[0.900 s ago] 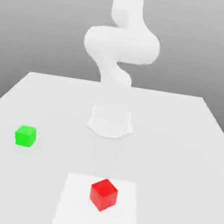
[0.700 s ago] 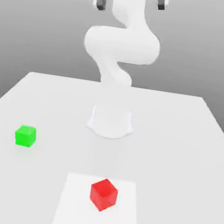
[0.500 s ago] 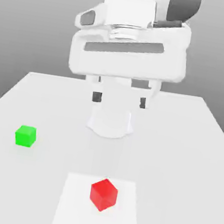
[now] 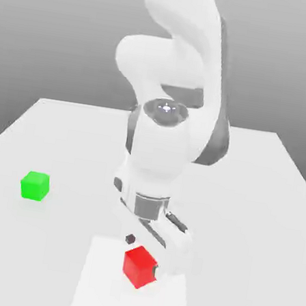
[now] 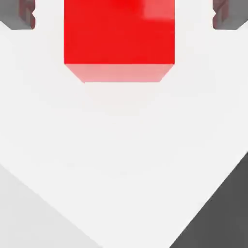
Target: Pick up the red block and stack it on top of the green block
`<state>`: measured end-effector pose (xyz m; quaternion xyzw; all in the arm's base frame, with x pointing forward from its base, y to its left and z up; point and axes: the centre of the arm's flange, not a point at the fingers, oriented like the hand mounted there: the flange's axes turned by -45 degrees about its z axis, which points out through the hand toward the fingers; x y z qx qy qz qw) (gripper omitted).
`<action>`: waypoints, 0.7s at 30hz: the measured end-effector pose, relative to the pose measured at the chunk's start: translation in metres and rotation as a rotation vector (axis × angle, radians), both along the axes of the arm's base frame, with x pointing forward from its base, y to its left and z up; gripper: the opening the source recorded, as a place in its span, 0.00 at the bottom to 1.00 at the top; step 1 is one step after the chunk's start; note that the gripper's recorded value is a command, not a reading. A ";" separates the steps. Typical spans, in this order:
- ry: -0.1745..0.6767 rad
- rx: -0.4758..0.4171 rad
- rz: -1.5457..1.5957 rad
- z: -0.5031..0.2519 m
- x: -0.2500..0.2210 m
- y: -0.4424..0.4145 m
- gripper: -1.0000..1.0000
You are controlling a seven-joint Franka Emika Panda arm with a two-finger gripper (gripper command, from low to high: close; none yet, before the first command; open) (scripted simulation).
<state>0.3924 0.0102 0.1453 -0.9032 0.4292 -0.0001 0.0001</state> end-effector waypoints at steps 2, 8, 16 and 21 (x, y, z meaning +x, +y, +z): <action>0.000 0.000 0.000 0.000 0.000 0.000 0.00; -0.002 -0.001 0.000 0.008 0.001 0.000 0.00; -0.004 -0.016 -0.100 0.074 -0.012 -0.069 0.00; -0.002 -0.033 -0.225 0.093 -0.062 -0.168 0.00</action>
